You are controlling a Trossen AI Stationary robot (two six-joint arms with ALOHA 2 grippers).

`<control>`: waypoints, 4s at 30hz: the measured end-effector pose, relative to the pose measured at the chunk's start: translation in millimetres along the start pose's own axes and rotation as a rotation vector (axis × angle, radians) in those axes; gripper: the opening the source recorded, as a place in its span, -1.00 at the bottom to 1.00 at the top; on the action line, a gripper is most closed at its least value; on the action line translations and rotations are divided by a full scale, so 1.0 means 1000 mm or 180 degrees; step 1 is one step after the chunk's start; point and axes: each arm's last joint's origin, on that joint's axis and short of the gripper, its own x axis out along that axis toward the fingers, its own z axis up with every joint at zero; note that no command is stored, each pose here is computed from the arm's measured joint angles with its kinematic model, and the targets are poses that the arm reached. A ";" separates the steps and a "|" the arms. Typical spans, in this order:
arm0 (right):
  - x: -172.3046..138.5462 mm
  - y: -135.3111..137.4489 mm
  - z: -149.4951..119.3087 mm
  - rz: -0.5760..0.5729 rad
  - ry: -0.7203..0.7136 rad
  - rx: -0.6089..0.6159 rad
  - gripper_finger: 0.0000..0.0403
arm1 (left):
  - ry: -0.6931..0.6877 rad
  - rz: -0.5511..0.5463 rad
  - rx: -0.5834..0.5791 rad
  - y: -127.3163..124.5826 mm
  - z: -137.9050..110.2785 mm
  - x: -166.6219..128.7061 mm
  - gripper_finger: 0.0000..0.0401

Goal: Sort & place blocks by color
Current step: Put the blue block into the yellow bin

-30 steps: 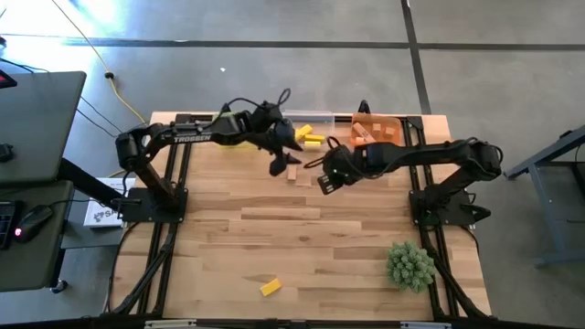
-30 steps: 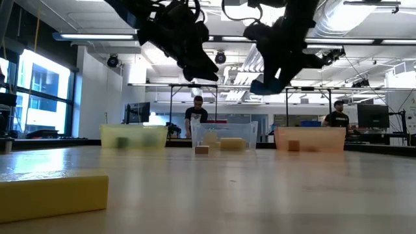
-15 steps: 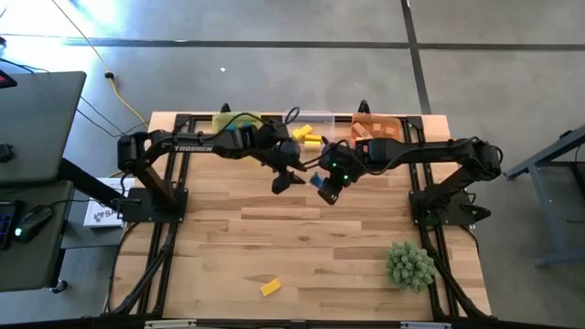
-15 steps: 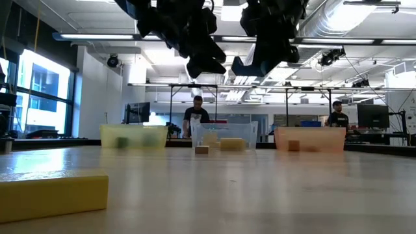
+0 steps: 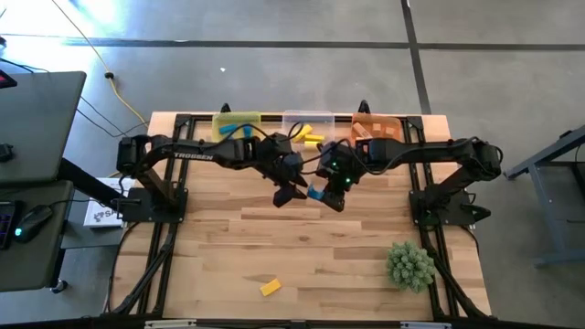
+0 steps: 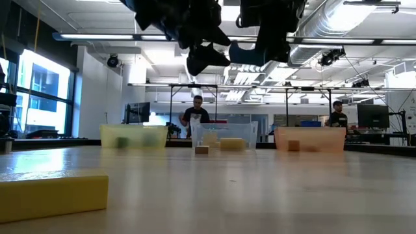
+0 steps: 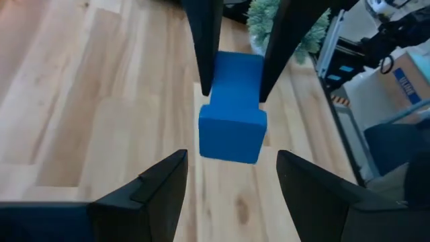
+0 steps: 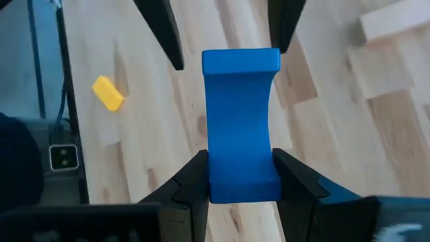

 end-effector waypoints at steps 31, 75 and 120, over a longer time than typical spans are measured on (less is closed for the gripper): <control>0.002 0.010 0.002 0.0160 -0.0099 -0.0323 -0.46 | -0.0164 0.0003 -0.0181 -0.023 0.003 0.009 -0.07; -0.019 -0.048 0.027 -0.0520 -0.0716 0.0142 0.40 | 0.0431 0.1221 0.0079 0.090 -0.015 -0.050 -0.48; -0.057 -0.121 0.047 -0.1260 -0.1554 0.0701 0.40 | 0.1201 0.2525 -0.0898 0.190 -0.070 -0.162 -0.32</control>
